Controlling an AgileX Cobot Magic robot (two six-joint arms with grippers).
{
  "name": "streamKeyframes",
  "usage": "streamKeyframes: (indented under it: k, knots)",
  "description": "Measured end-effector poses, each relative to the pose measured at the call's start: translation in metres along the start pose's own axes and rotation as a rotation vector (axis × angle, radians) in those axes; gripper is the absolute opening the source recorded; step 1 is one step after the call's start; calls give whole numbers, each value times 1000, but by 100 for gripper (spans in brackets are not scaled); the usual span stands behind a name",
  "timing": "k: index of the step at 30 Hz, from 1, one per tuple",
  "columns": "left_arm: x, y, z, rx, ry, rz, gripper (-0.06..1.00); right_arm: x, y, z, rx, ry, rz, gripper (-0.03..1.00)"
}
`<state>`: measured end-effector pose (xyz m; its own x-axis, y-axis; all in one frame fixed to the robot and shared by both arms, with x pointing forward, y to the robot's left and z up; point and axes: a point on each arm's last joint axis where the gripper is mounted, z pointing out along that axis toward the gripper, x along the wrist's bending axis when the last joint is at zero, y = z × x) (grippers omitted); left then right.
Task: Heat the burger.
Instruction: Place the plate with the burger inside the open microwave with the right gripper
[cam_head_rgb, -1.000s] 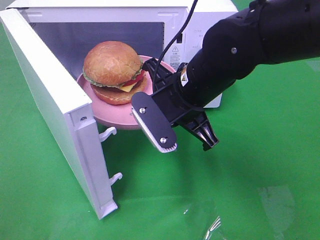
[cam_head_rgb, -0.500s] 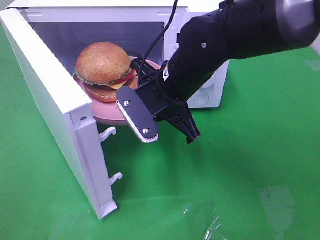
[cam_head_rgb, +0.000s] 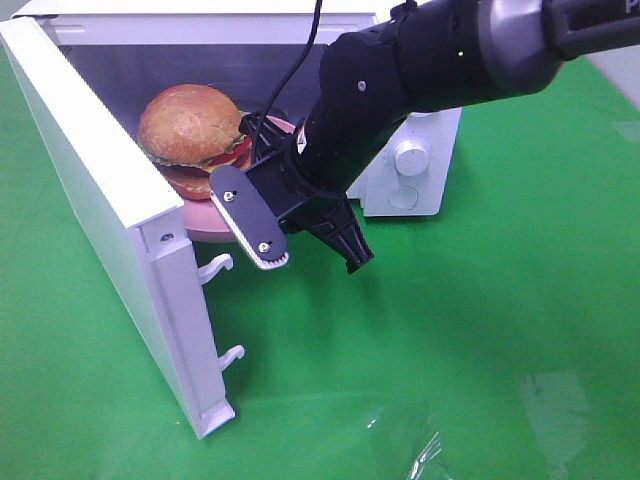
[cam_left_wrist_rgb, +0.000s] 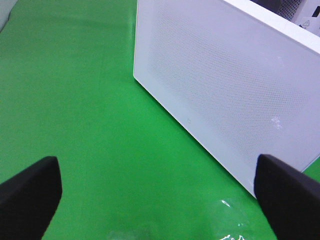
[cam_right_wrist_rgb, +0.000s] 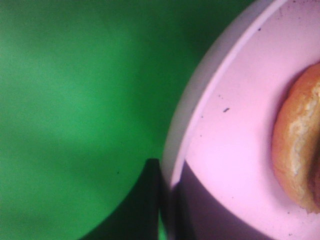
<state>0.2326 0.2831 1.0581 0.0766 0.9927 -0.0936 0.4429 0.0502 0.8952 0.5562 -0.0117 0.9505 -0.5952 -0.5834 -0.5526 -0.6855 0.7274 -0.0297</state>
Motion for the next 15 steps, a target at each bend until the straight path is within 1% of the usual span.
streamKeyframes:
  k: [1, 3, 6, 8, 11, 13, 15]
  knots:
    - [0, 0, 0, 0, 0, 0, 96, 0, 0, 0, 0, 0, 0, 3]
    - [0, 0, 0, 0, 0, 0, 96, -7, -1, 7, 12, 2, 18, 3]
    - [0, 0, 0, 0, 0, 0, 96, -10, -2, 9, 16, 1, 26, 3]
    - [0, 0, 0, 0, 0, 0, 96, -19, -3, 18, 28, 0, 57, 3]
    - [0, 0, 0, 0, 0, 0, 96, -22, -3, 20, 32, -6, 63, 3]
    - [0, 0, 0, 0, 0, 0, 96, -31, -4, 28, 40, -12, 98, 3]
    - [0, 0, 0, 0, 0, 0, 96, -33, -5, 29, 43, -14, 105, 3]
